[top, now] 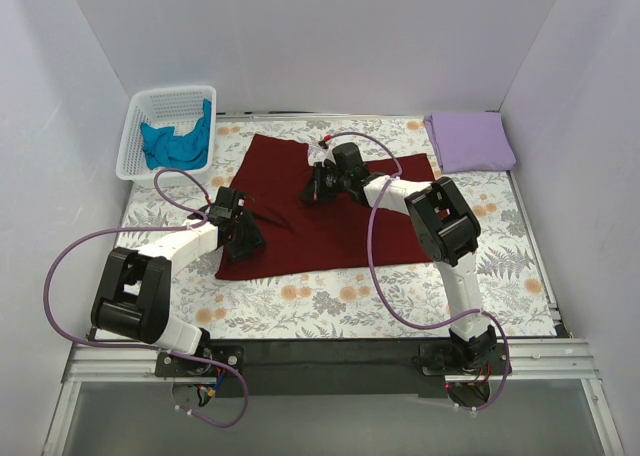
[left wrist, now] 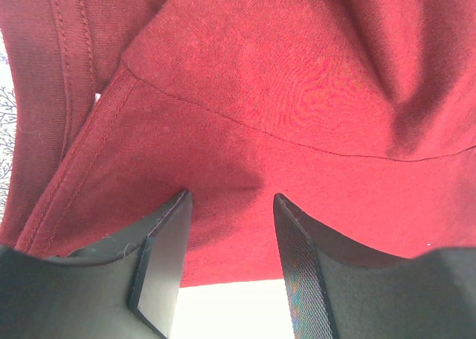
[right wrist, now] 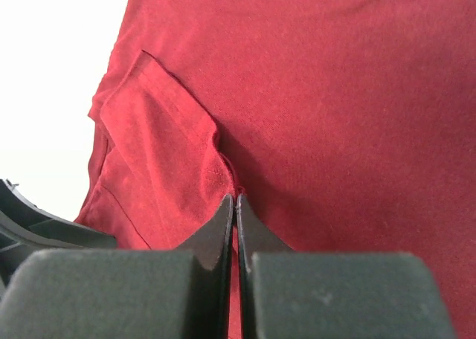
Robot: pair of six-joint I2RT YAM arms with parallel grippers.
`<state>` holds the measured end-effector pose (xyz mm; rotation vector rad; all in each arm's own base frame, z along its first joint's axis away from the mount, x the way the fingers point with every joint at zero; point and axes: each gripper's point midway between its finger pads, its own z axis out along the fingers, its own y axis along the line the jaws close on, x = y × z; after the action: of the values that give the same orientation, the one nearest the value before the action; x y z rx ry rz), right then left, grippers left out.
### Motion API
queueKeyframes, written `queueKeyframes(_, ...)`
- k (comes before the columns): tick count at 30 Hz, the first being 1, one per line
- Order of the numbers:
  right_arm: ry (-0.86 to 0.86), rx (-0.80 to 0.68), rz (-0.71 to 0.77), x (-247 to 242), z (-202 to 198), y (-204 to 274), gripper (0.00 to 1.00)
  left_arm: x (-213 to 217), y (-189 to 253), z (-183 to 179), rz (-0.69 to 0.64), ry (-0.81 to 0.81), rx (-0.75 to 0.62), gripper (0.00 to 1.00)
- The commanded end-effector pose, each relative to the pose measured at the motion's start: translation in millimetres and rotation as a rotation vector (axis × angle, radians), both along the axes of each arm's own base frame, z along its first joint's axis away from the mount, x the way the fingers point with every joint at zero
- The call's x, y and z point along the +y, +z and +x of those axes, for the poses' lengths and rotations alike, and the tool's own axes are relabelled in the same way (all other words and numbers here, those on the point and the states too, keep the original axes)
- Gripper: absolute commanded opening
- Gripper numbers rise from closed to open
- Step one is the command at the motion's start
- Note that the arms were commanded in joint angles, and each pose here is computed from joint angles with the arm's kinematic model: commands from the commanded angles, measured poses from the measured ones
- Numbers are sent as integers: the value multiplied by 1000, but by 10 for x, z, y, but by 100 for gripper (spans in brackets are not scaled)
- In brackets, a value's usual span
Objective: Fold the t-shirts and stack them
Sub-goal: Fold the tshirt
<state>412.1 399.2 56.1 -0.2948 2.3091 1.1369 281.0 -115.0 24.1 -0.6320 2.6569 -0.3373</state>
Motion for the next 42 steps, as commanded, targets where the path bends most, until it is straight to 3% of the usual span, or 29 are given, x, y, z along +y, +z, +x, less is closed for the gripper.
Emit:
queueKeyframes(1, -5, -146, 49, 10, 180, 548, 1, 144, -207, -215, 72, 7, 82, 47)
queueKeyframes(42, -124, -128, -44, -414, 193, 341, 9, 180, -255, -248, 93, 17, 109, 47)
